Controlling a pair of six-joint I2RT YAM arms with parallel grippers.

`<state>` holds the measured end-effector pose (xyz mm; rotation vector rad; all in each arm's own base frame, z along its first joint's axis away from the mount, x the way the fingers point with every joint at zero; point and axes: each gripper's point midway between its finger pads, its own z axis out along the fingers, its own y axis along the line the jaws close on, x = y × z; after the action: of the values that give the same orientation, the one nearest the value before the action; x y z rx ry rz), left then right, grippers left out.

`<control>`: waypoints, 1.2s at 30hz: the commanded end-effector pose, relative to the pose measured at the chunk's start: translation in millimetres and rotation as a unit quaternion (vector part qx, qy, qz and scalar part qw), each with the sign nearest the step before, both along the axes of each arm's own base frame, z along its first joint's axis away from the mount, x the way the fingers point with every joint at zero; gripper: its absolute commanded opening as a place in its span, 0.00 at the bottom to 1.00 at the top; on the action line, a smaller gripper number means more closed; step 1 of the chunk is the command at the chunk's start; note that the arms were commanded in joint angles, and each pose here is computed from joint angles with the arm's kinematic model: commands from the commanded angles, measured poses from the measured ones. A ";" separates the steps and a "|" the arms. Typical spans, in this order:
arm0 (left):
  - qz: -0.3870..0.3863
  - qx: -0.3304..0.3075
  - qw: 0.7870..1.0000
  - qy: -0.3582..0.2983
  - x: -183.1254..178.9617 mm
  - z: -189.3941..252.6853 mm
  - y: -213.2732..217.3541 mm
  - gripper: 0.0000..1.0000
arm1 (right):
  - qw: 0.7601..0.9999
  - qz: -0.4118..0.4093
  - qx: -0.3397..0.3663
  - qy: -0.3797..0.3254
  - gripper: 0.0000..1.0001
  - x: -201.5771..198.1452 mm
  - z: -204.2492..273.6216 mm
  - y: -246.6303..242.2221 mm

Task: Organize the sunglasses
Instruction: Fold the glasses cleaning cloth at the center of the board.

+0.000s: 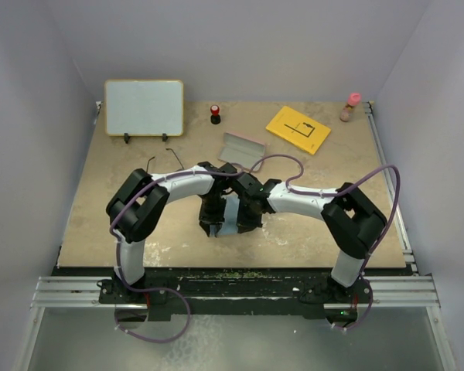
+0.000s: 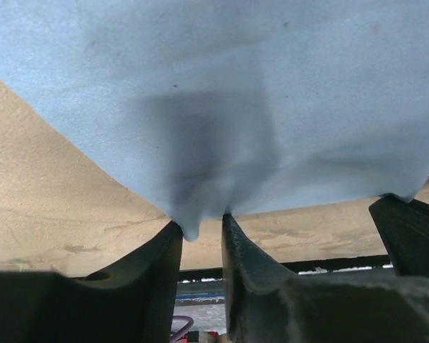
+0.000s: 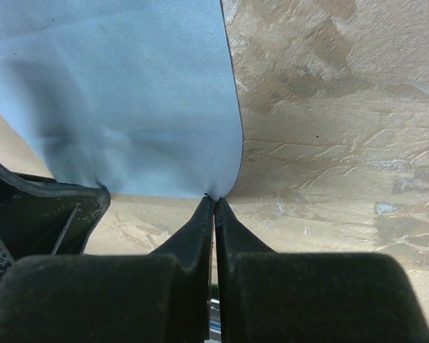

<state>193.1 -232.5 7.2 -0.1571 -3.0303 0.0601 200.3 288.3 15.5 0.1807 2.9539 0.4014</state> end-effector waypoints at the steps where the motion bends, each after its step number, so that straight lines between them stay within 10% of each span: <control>1: -0.009 -0.014 0.998 -0.056 26.5 -43.5 -14.5 0.26 | 1.000 -0.011 0.017 -0.019 0.00 4.9 11.6 3.8; 5: -0.009 -0.009 0.998 -0.069 31.1 -42.0 -10.4 0.05 | 0.999 -0.009 0.025 -0.024 0.00 6.8 12.1 6.5; 36: -0.040 -0.151 0.969 -0.194 90.6 121.1 -26.9 0.04 | 0.988 -0.006 0.083 -0.132 0.00 45.2 105.2 28.3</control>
<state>286.3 -253.8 98.1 -0.2787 -3.3652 0.4474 235.8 313.4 86.6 0.1432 2.7360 0.5796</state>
